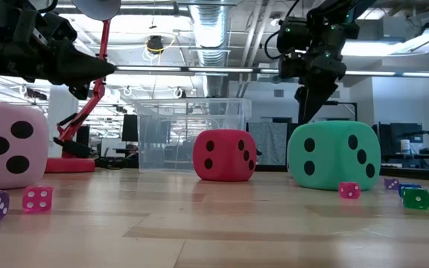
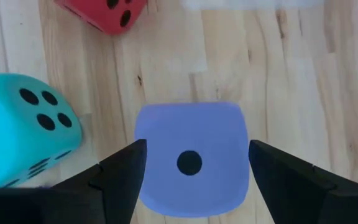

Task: Pick & Place Dice
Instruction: Put the large purple die into the transparent bin

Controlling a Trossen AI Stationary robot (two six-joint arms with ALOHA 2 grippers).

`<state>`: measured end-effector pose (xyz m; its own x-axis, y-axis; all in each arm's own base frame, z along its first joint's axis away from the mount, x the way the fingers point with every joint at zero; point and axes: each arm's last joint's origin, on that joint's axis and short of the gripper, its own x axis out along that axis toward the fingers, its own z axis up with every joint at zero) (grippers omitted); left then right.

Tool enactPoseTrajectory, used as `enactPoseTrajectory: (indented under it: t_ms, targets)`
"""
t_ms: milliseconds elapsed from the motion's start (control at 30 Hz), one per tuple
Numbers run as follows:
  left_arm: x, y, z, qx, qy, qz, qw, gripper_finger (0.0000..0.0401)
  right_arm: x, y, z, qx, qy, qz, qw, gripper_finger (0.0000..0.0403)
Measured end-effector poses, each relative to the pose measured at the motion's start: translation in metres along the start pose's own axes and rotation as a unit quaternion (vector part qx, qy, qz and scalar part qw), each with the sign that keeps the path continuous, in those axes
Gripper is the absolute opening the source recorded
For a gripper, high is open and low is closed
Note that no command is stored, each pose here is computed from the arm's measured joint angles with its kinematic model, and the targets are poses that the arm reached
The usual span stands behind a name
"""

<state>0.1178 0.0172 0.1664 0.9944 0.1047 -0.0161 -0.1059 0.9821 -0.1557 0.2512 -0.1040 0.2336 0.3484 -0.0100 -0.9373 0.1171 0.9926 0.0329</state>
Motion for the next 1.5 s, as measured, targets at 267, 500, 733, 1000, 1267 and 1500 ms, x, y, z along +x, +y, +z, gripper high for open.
enactPoseTrajectory:
  t_ms: [267, 500, 733, 1000, 1267, 1500]
  targets:
    - [0.0000, 0.0000, 0.0005, 0.000, -0.003, 0.000, 1.000, 0.0011, -0.0016, -0.0001, -0.0003, 0.001, 0.001, 0.000, 1.000, 0.0278]
    - [0.0000, 0.0000, 0.0006, 0.000, -0.003, 0.001, 1.000, 0.0011, -0.0018, -0.0004, 0.0004, 0.000, -0.002, -0.001, 1.000, 0.0278]
    - [0.0000, 0.0000, 0.0005, 0.000, -0.003, 0.001, 1.000, 0.0011, -0.0018, -0.0004, 0.0005, 0.000, -0.002, -0.001, 1.000, 0.0278]
    - [0.0000, 0.0000, 0.0006, 0.000, -0.003, 0.001, 1.000, 0.0011, -0.0020, -0.0006, 0.0014, 0.000, -0.006, -0.002, 1.000, 0.0278]
    - [0.0000, 0.0000, 0.0006, 0.000, -0.003, 0.001, 1.000, 0.0011, -0.0028, -0.0050, 0.0046, -0.036, -0.026, -0.010, 0.999, 0.0278]
    - [0.0000, 0.0000, 0.0006, 0.000, -0.003, 0.002, 1.000, 0.0011, -0.0029, -0.0052, 0.0048, -0.036, -0.027, -0.011, 0.999, 0.0278]
